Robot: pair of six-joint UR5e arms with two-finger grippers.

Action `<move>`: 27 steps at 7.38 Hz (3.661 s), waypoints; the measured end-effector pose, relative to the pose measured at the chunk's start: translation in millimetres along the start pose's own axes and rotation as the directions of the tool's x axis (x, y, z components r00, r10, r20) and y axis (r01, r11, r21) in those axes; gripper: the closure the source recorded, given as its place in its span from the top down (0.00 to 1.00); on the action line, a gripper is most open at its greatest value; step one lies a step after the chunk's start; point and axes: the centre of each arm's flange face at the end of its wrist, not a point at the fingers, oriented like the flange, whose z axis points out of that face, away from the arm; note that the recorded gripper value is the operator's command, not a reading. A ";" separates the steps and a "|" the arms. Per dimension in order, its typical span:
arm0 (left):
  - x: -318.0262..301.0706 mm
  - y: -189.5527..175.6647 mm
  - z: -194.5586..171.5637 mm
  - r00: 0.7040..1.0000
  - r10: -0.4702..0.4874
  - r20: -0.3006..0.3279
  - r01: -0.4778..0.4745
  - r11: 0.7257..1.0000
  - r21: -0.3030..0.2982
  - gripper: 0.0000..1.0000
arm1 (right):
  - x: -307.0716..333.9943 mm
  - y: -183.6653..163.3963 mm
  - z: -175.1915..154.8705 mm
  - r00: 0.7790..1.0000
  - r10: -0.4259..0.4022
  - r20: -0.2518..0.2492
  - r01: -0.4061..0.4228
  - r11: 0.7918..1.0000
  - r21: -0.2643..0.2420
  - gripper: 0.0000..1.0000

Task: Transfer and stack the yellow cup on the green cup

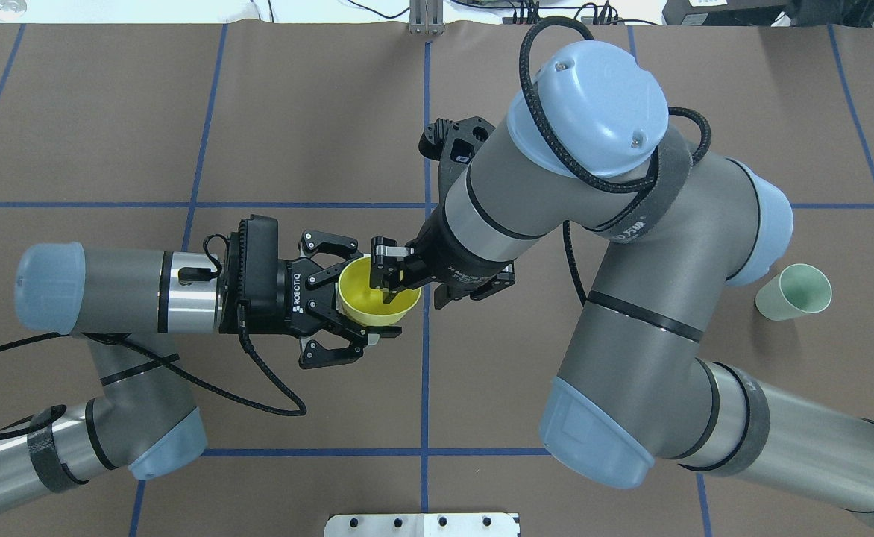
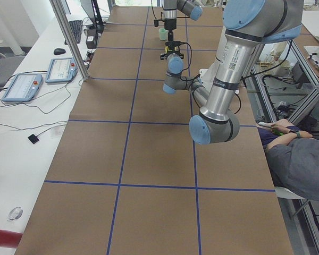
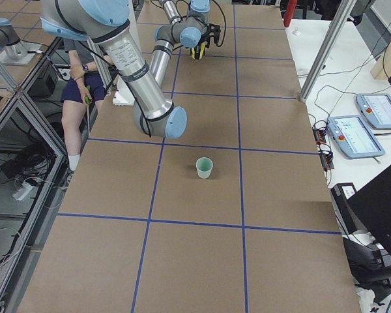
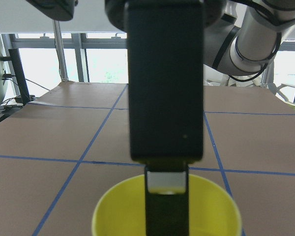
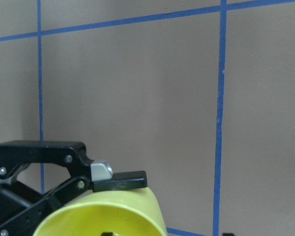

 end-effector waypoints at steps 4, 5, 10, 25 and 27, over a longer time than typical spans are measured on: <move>2.2 0.9 -2.9 1.000 0.003 -0.005 -0.003 1.000 0.011 0.57 | -0.6 1.0 0.2 1.000 -0.001 0.002 0.001 1.000 -0.002 0.00; 2.9 -0.5 -3.2 1.000 0.003 -0.006 -0.003 1.000 0.015 1.00 | 0.1 0.7 0.5 1.000 -0.001 -0.001 0.001 1.000 -0.001 0.00; 6.3 -4.8 -2.9 0.996 -0.084 -0.020 0.085 0.995 0.043 1.00 | 2.0 5.1 -6.5 1.000 -0.008 0.010 0.008 1.000 0.006 0.00; -107.1 147.3 -175.3 0.776 -0.112 0.620 0.377 0.871 -0.314 1.00 | 286.0 -114.1 -101.1 0.946 0.019 -0.324 0.039 0.985 0.170 0.00; -138.3 165.8 -245.7 0.725 -0.135 0.676 0.506 0.770 -0.389 1.00 | 348.0 -114.3 -122.9 0.936 -0.066 -0.345 0.107 0.989 0.101 0.00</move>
